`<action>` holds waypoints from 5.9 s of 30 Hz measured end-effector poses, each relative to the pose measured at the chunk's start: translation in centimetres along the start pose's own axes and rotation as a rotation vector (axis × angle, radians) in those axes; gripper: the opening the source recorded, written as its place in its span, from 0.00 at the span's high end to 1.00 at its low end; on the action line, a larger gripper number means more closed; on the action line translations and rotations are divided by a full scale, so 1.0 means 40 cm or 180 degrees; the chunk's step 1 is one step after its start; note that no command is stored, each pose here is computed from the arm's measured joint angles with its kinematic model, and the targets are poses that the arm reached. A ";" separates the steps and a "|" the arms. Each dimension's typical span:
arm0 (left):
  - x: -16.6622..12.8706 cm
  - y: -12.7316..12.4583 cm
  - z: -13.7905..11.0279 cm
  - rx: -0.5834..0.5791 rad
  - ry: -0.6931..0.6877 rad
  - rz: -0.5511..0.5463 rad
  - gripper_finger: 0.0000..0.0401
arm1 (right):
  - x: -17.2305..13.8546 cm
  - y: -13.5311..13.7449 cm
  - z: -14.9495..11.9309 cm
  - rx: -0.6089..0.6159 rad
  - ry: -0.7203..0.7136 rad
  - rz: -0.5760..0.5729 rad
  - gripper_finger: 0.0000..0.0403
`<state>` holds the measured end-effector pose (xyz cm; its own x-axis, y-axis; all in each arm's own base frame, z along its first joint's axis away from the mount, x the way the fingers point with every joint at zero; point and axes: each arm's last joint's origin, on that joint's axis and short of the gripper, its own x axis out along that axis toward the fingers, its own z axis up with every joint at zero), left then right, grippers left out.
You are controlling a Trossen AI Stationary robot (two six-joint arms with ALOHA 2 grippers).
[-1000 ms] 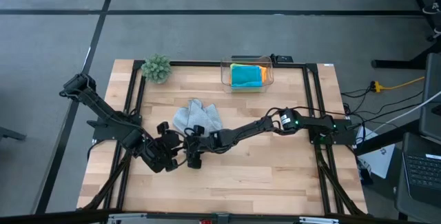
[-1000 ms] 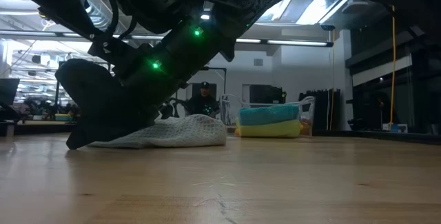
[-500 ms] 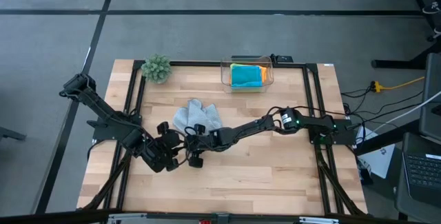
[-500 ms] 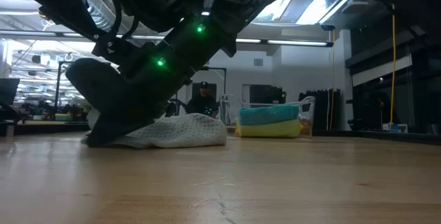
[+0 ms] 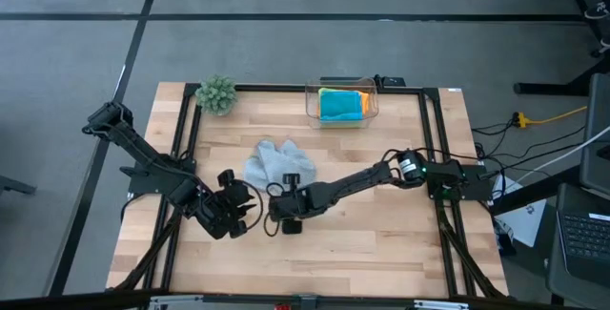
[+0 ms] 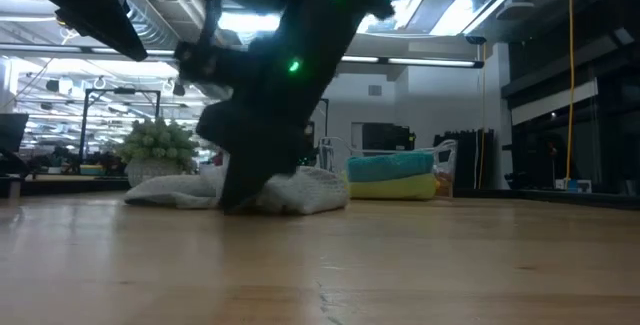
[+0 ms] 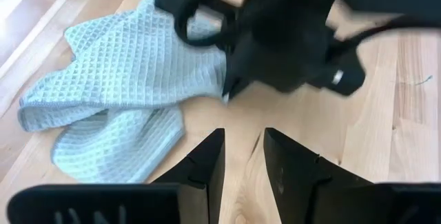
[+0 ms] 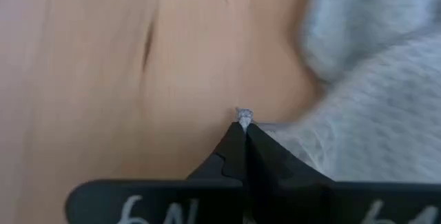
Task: Fold microfiber towels
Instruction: Fold the gray microfiber cloth
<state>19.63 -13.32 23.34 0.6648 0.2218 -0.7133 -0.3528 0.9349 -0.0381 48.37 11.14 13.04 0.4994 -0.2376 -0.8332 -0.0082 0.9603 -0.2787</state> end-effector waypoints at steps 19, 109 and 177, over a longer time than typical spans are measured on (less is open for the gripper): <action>0.000 -0.001 0.002 -0.0016 -0.0026 -0.0011 0.76 | -0.528 -0.209 -0.019 0.0325 -0.0070 -0.1886 1.00; 0.115 0.127 0.348 0.0318 -0.2336 -0.0567 0.71 | -0.848 -0.181 -0.015 -0.0677 -0.0914 -0.0004 0.99; 0.317 0.120 0.237 0.0557 -0.0643 -0.1285 0.53 | -0.936 -0.152 -0.019 -0.0862 -0.1448 -0.0376 0.99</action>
<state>32.61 -3.39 20.74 0.8466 -0.1352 -0.5148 0.0643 0.9861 -0.1533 29.07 14.08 45.56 0.8345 -0.1966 -0.5147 -0.1224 0.8446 -0.5211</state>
